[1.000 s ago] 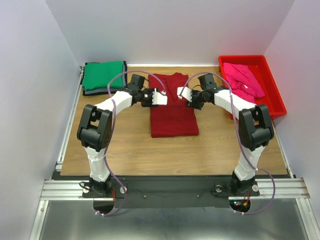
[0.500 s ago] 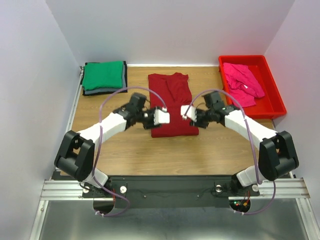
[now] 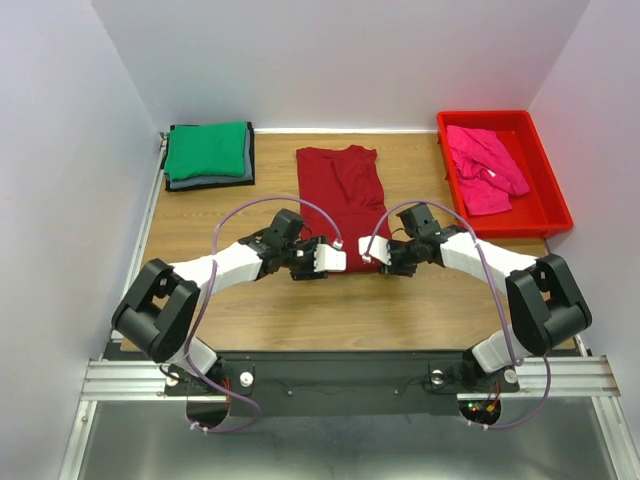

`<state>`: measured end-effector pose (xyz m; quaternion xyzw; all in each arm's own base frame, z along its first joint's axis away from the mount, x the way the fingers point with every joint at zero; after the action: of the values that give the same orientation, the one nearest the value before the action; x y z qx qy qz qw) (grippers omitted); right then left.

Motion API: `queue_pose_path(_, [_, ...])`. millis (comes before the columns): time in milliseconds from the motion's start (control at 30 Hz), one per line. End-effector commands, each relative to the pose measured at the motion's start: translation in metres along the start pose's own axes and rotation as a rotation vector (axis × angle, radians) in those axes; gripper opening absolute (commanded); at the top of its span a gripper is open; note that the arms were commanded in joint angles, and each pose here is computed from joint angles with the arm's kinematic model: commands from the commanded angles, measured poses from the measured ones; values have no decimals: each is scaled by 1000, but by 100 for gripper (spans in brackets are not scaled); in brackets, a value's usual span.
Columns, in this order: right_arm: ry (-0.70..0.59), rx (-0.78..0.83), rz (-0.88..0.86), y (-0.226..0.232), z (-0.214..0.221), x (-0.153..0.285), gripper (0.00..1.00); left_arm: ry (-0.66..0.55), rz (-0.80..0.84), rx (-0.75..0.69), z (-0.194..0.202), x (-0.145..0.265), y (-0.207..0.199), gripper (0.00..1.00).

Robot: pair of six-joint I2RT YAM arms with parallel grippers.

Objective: Fold and stack the t-shirts
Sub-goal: Fold the tshirt

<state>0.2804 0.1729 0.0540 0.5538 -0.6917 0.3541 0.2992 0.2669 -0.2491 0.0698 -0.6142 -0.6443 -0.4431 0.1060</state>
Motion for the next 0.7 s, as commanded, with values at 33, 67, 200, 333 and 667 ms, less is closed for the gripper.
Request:
queue_pose_path(33, [-13, 52, 5, 0, -3, -11, 43, 7, -22, -36, 2, -6, 4, 59])
queue_pose_path(67, [-12, 54, 6, 1, -3, -12, 43, 12, -19, -41, 3, -6, 2, 59])
queue_pose_path(200, [-4, 61, 4, 7, 0, -14, 45, 17, 7, -54, 5, -7, -7, 59])
queue_pose_path(333, [13, 64, 3, 10, 6, -20, 46, 37, 47, -35, 13, -13, -24, 57])
queue_pose_path(667, [32, 29, 52, 4, 8, -19, 8, 78, 100, -23, 22, -12, -34, 8])
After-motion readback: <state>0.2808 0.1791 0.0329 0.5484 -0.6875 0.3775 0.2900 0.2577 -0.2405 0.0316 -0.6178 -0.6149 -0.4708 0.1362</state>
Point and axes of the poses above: each gripper's point midway between its finger pads, its own x axis back along the fingers, its own y axis along the line the jaws close on, z = x × y, the point moved 1 cm from there along x, back along the fingers, and after that the axes turned 10 degrees about -x, right-handed, at the moved point
